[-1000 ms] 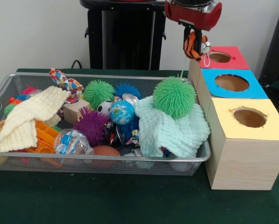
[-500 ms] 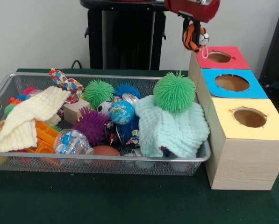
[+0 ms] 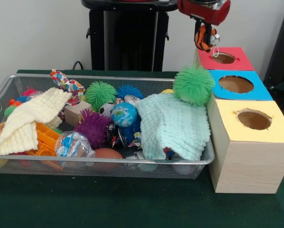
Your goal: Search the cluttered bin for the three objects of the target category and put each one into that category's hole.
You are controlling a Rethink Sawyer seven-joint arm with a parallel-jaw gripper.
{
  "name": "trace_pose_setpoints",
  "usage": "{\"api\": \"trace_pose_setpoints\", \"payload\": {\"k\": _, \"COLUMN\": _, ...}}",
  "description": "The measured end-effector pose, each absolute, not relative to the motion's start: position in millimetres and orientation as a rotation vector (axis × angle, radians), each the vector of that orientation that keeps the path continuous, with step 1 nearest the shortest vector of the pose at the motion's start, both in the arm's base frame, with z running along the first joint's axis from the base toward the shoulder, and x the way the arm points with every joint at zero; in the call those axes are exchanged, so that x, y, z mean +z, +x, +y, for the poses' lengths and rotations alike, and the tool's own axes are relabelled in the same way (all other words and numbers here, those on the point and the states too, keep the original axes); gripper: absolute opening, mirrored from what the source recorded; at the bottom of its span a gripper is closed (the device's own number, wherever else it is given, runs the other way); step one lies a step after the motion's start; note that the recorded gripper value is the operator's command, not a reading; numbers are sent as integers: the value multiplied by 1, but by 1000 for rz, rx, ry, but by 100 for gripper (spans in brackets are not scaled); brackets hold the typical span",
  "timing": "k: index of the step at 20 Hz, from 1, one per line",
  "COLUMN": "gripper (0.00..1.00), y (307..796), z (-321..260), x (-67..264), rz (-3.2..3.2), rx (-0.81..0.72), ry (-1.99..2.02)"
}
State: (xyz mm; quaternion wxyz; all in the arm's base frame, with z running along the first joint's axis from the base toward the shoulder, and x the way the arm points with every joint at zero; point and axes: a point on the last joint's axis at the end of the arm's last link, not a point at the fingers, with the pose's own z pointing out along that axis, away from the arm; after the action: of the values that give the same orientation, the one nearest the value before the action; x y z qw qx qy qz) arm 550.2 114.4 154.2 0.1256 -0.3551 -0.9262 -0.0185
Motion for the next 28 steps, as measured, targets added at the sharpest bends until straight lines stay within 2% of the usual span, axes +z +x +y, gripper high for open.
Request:
{"api": "trace_pose_setpoints", "payload": {"k": 13, "gripper": 0, "y": 526, "z": 115, "x": 90, "rz": -2725, "rx": -30, "ry": -1192}}
{"api": "trace_pose_setpoints", "payload": {"k": 28, "gripper": 0, "y": 509, "z": 140, "x": 99, "rz": -2690, "rx": -53, "ry": -1270}}
